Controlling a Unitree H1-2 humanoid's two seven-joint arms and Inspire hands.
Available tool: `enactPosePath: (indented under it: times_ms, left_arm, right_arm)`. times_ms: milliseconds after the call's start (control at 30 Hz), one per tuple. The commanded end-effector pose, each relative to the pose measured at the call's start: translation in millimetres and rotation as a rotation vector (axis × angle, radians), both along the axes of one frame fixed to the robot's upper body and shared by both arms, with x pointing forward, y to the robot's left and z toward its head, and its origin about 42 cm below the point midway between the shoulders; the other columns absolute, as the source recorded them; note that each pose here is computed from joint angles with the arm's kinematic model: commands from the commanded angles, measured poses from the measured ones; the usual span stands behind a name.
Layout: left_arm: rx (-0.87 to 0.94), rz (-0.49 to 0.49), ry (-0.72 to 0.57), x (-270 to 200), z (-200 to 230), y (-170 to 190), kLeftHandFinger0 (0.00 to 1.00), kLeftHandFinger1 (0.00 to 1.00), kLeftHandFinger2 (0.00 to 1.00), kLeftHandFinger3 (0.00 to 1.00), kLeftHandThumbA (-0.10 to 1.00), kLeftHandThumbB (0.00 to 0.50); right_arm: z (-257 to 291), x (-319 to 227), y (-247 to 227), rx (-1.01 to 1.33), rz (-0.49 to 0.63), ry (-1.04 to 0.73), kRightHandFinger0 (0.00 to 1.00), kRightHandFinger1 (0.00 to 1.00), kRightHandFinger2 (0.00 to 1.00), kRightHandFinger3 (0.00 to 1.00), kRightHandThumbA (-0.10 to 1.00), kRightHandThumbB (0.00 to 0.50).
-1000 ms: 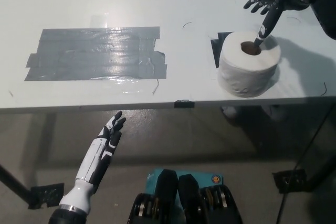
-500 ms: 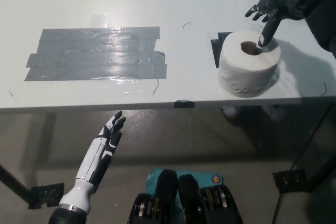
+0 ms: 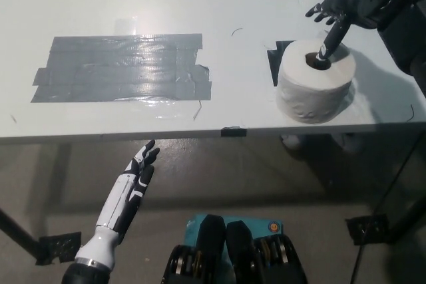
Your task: A toilet paper roll is kept on the black spot on the desk infront of the robot and the robot inserts its right thumb into the hole in the centre to grab the roll. Then it passes the roll to a person.
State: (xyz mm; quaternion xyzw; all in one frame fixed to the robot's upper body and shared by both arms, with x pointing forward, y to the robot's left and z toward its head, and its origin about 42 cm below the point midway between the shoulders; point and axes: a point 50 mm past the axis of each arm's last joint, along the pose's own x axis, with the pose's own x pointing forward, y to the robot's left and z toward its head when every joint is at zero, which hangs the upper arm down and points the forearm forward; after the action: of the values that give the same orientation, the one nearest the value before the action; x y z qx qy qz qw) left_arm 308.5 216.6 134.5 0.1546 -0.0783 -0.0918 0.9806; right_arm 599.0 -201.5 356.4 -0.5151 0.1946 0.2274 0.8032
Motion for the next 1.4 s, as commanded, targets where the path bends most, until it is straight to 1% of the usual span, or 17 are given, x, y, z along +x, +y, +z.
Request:
enactPosePath:
  times_ms: [0, 67, 233, 267, 433, 467, 533, 800, 867, 900, 1000, 1033, 1067, 1200, 1267, 1333, 1367]
  left_arm:
    - [0.013, -0.016, -0.059, 5, 15, 1, 1.0, 1.0, 1.0, 1.0, 1.0, 0.11]
    - [0.014, -0.02, -0.059, 6, 16, 0, 1.0, 1.0, 1.0, 1.0, 1.0, 0.118]
    - [0.007, -0.022, -0.061, 6, 16, 1, 1.0, 1.0, 1.0, 1.0, 1.0, 0.11]
    - [0.007, -0.023, -0.064, 7, 17, 1, 1.0, 1.0, 1.0, 1.0, 1.0, 0.112]
    - [0.011, -0.017, -0.062, 8, 18, 0, 1.0, 1.0, 1.0, 1.0, 1.0, 0.118]
    - [0.004, -0.019, -0.06, 8, 19, -1, 1.0, 1.0, 1.0, 1.0, 1.0, 0.109]
    - [0.007, -0.021, -0.058, 8, 19, -1, 1.0, 1.0, 1.0, 1.0, 1.0, 0.104]
    - [0.013, -0.027, -0.068, 11, 22, 0, 1.0, 1.0, 1.0, 1.0, 1.0, 0.122]
    - [0.012, -0.026, -0.067, 11, 22, 0, 1.0, 1.0, 1.0, 1.0, 1.0, 0.123]
    - [0.011, -0.026, -0.065, 11, 21, 0, 1.0, 1.0, 1.0, 1.0, 1.0, 0.126]
    - [0.012, -0.029, -0.067, 12, 22, -1, 1.0, 1.0, 1.0, 1.0, 1.0, 0.135]
    - [0.015, -0.029, -0.069, 12, 23, -2, 1.0, 1.0, 1.0, 1.0, 1.0, 0.142]
    - [0.017, -0.029, -0.069, 12, 23, -2, 1.0, 1.0, 1.0, 1.0, 1.0, 0.143]
    - [0.013, -0.03, -0.071, 14, 25, -3, 1.0, 1.0, 1.0, 1.0, 1.0, 0.136]
    - [0.011, -0.032, -0.067, 15, 25, -3, 1.0, 1.0, 1.0, 1.0, 1.0, 0.136]
    - [0.011, -0.033, -0.065, 15, 26, -3, 1.0, 1.0, 1.0, 1.0, 1.0, 0.136]
    - [0.012, -0.034, -0.068, 15, 26, -3, 1.0, 1.0, 1.0, 1.0, 1.0, 0.13]
  right_arm:
    - [35, 5, 7, 0.024, 0.032, -0.141, 1.0, 1.0, 1.0, 1.0, 1.0, 0.366]
    - [33, 5, 6, 0.005, 0.028, -0.155, 1.0, 1.0, 1.0, 1.0, 1.0, 0.395]
    - [24, 5, 7, -0.057, 0.029, -0.15, 1.0, 1.0, 1.0, 1.0, 1.0, 0.415]
    - [23, 5, 7, -0.059, 0.032, -0.15, 1.0, 1.0, 1.0, 1.0, 1.0, 0.405]
    - [19, 4, 8, -0.081, 0.036, -0.139, 1.0, 1.0, 1.0, 1.0, 1.0, 0.399]
    - [17, 4, 7, -0.11, 0.042, -0.148, 1.0, 1.0, 1.0, 1.0, 1.0, 0.411]
    - [14, 4, 8, -0.124, 0.026, -0.124, 1.0, 1.0, 1.0, 1.0, 1.0, 0.382]
    - [11, 2, 8, -0.14, 0.03, -0.05, 1.0, 1.0, 1.0, 1.0, 1.0, 0.382]
    - [10, 2, 10, -0.156, 0.051, -0.051, 1.0, 1.0, 1.0, 1.0, 1.0, 0.369]
    - [9, 2, 11, -0.168, 0.062, -0.052, 1.0, 1.0, 1.0, 1.0, 1.0, 0.375]
    - [9, 2, 14, -0.168, 0.072, -0.052, 1.0, 1.0, 1.0, 1.0, 1.0, 0.363]
    - [9, 1, 16, -0.175, 0.088, -0.047, 1.0, 1.0, 1.0, 1.0, 1.0, 0.343]
    - [9, 1, 18, -0.176, 0.099, -0.04, 1.0, 1.0, 1.0, 1.0, 1.0, 0.339]
    - [4, 0, 21, -0.152, 0.105, -0.027, 1.0, 1.0, 1.0, 1.0, 1.0, 0.314]
    - [0, 0, 21, -0.163, 0.096, -0.023, 1.0, 1.0, 1.0, 1.0, 1.0, 0.325]
    - [-4, 0, 20, -0.161, 0.077, -0.018, 1.0, 1.0, 1.0, 1.0, 1.0, 0.305]
    - [-5, -1, 19, -0.168, 0.073, -0.015, 1.0, 1.0, 1.0, 1.0, 1.0, 0.308]
